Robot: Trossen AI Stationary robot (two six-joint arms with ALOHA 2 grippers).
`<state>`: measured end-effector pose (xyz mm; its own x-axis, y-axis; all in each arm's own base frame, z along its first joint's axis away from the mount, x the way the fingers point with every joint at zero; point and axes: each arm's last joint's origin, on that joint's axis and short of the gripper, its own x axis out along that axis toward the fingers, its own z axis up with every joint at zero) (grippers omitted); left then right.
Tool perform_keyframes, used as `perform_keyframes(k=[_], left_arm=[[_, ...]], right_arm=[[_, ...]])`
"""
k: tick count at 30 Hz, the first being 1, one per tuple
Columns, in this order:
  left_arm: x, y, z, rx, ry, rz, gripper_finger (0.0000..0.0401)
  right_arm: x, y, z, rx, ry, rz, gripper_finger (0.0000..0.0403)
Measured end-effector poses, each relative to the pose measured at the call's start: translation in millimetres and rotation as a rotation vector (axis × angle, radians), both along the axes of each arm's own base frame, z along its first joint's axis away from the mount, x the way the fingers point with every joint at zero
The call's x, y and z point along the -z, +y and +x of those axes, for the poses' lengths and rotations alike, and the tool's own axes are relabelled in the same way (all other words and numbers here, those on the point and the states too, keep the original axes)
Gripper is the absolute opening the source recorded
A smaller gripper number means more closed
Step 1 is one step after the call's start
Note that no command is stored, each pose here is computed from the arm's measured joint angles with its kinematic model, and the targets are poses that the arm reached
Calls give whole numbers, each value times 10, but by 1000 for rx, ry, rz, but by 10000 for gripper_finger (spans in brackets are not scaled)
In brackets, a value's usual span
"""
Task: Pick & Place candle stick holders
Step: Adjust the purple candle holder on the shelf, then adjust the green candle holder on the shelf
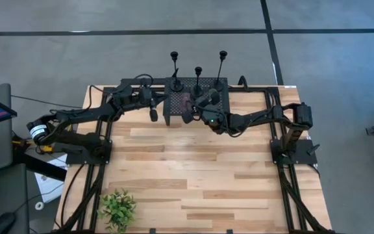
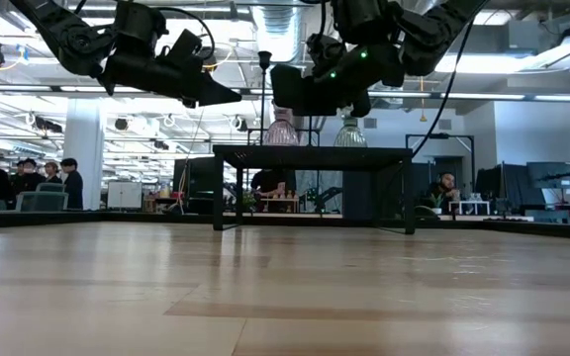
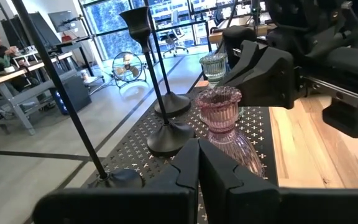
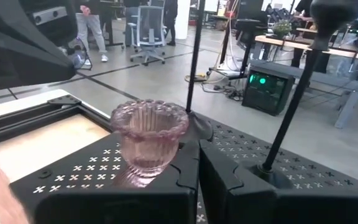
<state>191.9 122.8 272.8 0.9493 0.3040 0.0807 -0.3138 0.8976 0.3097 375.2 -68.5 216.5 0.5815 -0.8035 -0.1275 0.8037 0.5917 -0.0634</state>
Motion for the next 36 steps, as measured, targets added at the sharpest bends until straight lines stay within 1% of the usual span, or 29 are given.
perform_keyframes(k=[4, 9, 15, 19, 22, 25, 28, 32, 36], left_arm=[[0, 0, 0, 0, 0, 0, 5], [0, 0, 0, 0, 0, 0, 5], [0, 0, 0, 0, 0, 0, 5], [-1, 0, 0, 0, 0, 0, 5], [-1, 0, 0, 0, 0, 0, 5], [-1, 0, 0, 0, 0, 0, 5], [-1, 0, 0, 0, -1, -3, 5], [-1, 0, 0, 0, -1, -4, 5], [3, 0, 1, 1, 0, -13, 5]], right_arm=[[0, 7, 1, 2, 0, -1, 0], [5, 43, -14, 77, 15, -19, 0], [35, 161, -28, 149, 60, -39, 0], [34, 214, -37, 197, 64, -53, 0], [34, 239, -39, 209, 66, -58, 0], [34, 288, -33, 194, 65, -58, 0], [-35, 374, -44, 140, 61, -59, 0], [-264, 483, -148, 53, 102, -81, 0], [-534, 497, -381, -54, 142, -34, 0]])
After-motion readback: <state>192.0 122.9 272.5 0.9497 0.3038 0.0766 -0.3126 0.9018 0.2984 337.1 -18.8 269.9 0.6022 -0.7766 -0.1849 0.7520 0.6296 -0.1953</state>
